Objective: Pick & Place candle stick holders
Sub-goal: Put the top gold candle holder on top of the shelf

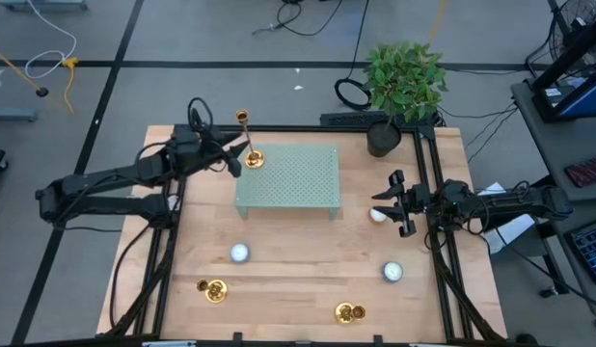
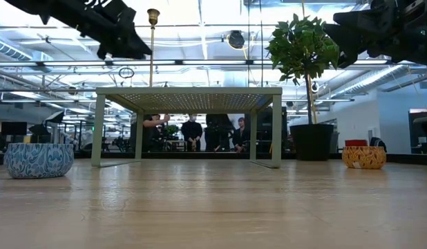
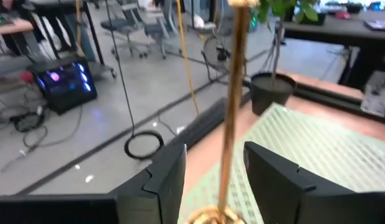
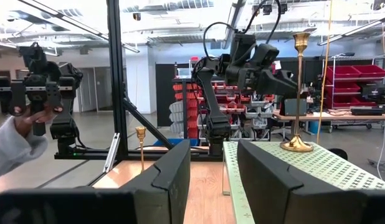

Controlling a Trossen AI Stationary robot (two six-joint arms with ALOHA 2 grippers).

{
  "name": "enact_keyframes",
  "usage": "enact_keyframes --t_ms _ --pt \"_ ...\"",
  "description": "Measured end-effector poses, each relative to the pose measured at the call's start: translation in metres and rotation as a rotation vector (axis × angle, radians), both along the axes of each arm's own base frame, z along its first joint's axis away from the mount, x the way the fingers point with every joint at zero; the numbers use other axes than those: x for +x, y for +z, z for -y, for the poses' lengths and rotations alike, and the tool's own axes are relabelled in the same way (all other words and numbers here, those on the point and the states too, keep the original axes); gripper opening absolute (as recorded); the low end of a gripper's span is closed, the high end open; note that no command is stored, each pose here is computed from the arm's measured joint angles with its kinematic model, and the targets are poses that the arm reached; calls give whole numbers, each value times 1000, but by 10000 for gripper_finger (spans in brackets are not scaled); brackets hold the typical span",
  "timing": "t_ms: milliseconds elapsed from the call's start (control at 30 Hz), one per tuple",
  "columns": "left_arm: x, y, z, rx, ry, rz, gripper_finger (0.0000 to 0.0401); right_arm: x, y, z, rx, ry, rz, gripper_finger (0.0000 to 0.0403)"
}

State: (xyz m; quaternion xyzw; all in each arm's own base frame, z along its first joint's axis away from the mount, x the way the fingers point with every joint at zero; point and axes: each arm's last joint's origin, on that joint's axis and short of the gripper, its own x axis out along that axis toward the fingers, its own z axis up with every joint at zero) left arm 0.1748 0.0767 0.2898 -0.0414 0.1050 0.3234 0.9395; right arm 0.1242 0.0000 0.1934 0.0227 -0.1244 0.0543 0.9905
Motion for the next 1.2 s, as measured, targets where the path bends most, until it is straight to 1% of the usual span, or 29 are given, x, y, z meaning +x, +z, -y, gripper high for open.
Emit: enact_keyframes --t_ms 200,367,433,567,633,700,767,900,1067,1200 --pt "-13 3 16 -19 -60 -19 173 0 -1 0 0 1 -6 128" --pt "-25 1 35 -59 -230 -78 173 0 -1 0 1 1 -13 128" --pt "-28 -4 44 -75 -328 -137 173 0 -1 0 1 1 -12 128" --pt "-35 -19 59 -79 -531 -340 173 0 -1 0 0 3 -13 128" --pt "-39 -27 66 -117 -613 -434 172 0 -1 0 0 4 -12 128" --pt "-42 -33 72 -186 -688 -487 173 0 -1 0 0 3 -13 128" --pt "-43 -35 80 -239 -771 -501 172 0 -1 0 0 4 -12 128" --pt "-43 -36 96 -271 -970 -476 172 0 -1 0 0 4 -12 128" --pt "-45 -35 115 -224 -1089 -486 172 0 -1 0 0 4 -11 128" --pt "-42 -44 135 -206 -1226 -454 172 0 -1 0 4 5 -12 128"
